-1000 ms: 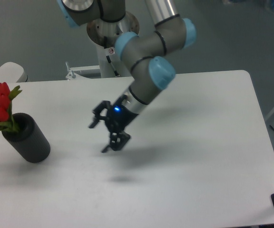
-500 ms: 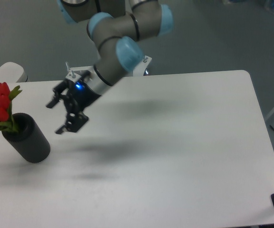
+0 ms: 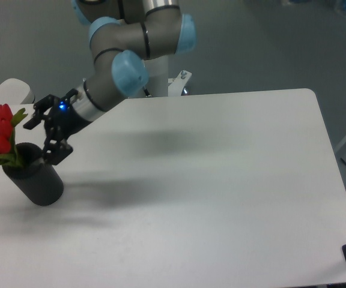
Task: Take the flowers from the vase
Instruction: 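Swing the open gripper across the table toward the red tulips in the vase, then lower the gripper around the tulip stems and close it on them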
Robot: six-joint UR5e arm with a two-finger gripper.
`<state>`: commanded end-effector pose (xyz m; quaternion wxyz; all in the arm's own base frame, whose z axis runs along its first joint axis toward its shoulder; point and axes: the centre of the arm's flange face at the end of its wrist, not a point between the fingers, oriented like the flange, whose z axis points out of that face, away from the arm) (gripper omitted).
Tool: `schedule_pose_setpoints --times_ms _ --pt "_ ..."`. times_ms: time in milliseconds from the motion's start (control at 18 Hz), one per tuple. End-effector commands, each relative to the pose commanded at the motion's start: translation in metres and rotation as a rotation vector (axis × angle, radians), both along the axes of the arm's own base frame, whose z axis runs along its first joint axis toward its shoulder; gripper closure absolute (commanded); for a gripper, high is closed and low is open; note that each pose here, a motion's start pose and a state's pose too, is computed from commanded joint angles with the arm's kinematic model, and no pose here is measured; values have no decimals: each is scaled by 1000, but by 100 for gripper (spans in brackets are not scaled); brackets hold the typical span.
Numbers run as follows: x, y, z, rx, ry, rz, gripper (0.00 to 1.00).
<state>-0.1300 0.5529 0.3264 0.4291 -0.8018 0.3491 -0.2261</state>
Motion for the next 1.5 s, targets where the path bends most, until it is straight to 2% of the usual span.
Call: schedule_pose_setpoints --times_ms 111,278,667,722,778,944,1056,1222,1500 --pt "2 3 -2 5 -25 -5 0" --pt "10 7 -5 10 -101 -7 0" --pt "20 8 -15 7 -151 -21 0" --pt "24 9 -15 5 -153 -26 3" --pt "26 10 -17 0 -156 -29 12" --pt "24 12 -12 -5 -154 -20 57" --pt "24 12 -10 5 -146 -21 73" --pt "23 13 -4 13 -135 -19 86" --pt "18 16 9 31 -139 -8 87"
